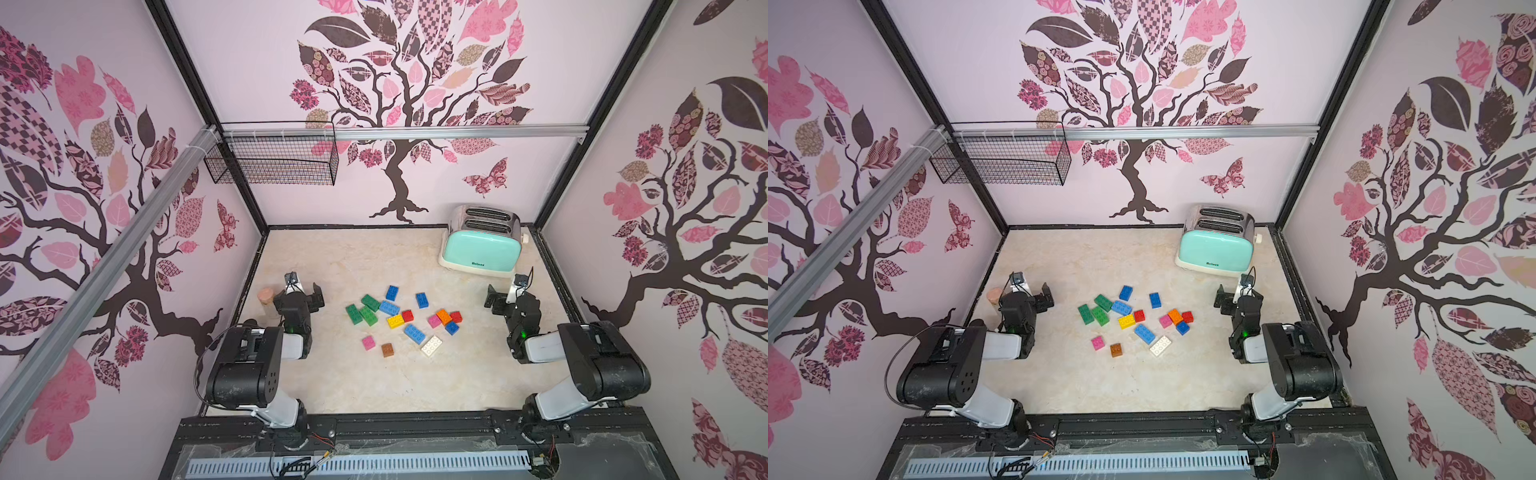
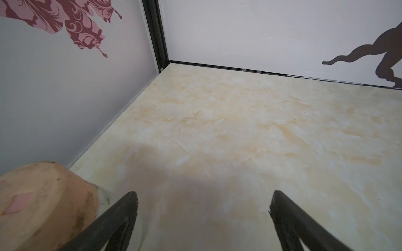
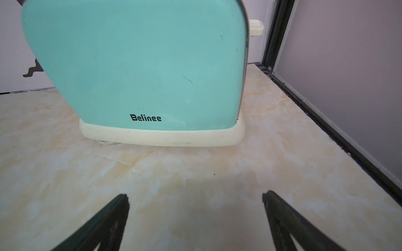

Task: Assemble a heart with lego
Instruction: Adjust the lego brick at the center of the board.

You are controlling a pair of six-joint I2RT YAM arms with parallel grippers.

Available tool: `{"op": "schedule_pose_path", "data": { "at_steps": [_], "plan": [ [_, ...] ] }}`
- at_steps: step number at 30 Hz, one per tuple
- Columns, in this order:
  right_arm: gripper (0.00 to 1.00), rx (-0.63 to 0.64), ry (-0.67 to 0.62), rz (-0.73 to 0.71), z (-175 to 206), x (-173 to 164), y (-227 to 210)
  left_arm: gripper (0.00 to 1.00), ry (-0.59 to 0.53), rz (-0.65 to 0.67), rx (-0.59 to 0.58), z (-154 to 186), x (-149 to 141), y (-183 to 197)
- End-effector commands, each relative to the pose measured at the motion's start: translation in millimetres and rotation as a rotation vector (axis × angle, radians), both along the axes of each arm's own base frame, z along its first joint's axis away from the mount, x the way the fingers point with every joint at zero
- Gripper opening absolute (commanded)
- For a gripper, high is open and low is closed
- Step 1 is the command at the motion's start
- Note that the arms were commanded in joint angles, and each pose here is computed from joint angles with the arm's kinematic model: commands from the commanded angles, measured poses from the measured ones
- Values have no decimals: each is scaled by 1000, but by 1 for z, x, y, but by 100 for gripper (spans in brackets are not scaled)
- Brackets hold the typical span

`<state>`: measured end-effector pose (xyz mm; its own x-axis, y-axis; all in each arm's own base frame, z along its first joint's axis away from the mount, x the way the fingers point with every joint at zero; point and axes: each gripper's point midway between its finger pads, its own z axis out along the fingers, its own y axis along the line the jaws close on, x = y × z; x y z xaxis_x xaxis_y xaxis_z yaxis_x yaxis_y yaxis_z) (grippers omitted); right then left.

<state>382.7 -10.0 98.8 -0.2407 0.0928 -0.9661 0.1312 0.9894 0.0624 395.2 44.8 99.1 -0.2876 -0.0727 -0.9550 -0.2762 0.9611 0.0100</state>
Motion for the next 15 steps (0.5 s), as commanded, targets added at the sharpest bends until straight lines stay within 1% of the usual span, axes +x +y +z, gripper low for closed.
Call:
{"op": "schedule_pose_path", "data": {
  "at_steps": [1, 15],
  "plan": [
    [100, 9, -39, -3, 12, 3, 1, 98, -18, -3, 1, 5, -1, -1],
    [100, 9, -39, -3, 12, 3, 1, 98, -18, -6, 5, 5, -1, -1]
  ]
}}
